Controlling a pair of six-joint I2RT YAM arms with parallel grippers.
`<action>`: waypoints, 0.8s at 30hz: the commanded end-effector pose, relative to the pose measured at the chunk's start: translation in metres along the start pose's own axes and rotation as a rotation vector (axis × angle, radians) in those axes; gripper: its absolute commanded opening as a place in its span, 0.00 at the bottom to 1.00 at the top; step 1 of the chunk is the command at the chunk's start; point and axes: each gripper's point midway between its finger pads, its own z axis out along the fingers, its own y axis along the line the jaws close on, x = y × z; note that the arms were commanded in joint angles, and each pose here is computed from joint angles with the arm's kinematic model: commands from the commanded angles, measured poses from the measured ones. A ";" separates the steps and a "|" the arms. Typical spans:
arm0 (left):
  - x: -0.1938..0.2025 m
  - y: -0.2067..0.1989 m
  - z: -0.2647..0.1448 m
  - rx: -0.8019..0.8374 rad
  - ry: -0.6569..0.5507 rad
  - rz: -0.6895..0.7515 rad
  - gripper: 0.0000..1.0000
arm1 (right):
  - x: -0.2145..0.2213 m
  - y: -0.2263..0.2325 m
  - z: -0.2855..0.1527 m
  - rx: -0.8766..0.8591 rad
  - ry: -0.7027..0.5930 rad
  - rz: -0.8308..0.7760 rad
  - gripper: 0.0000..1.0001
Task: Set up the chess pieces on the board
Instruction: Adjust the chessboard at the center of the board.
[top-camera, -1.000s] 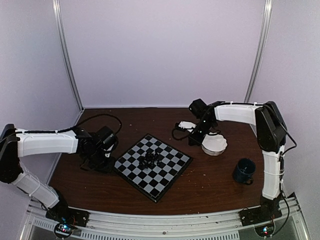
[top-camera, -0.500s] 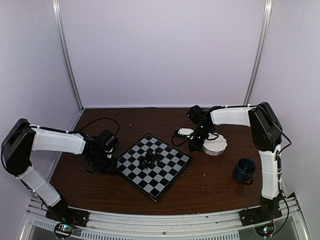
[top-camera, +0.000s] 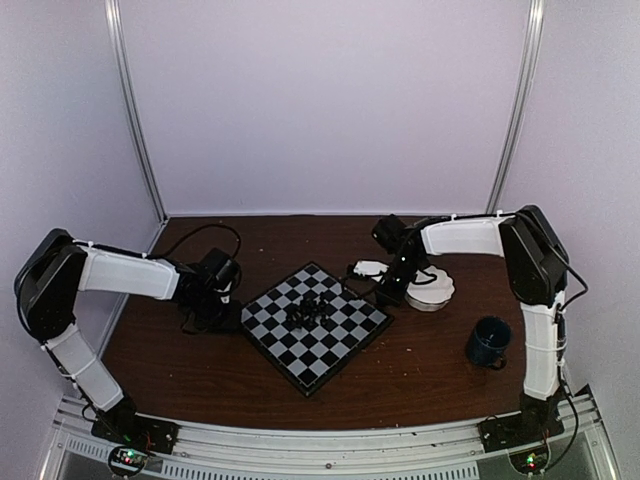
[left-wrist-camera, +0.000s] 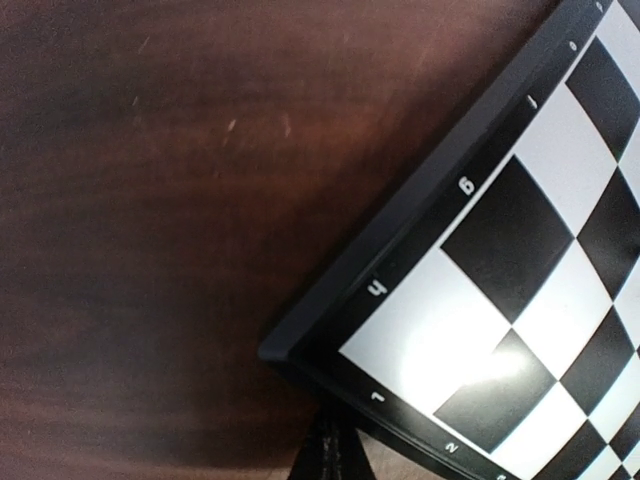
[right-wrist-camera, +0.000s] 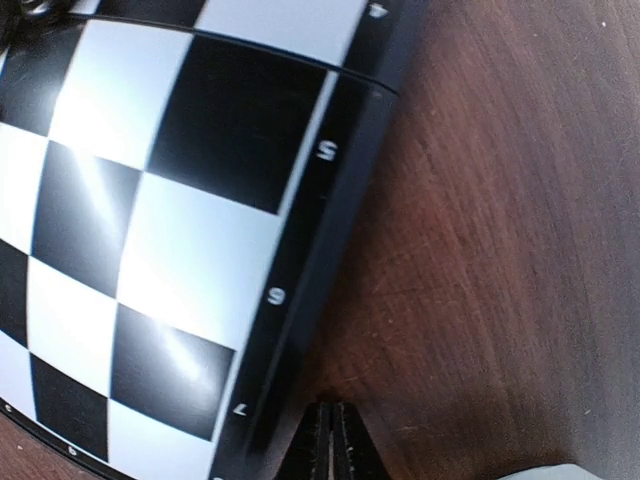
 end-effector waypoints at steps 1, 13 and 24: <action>-0.004 -0.002 0.020 0.012 0.014 0.012 0.00 | 0.026 0.044 0.011 -0.111 0.091 -0.016 0.04; -0.027 -0.017 0.037 0.075 0.023 0.041 0.00 | 0.041 0.079 0.009 -0.163 0.115 -0.036 0.05; -0.026 -0.035 0.041 0.160 0.046 0.049 0.00 | 0.046 0.105 0.005 -0.222 0.121 -0.067 0.05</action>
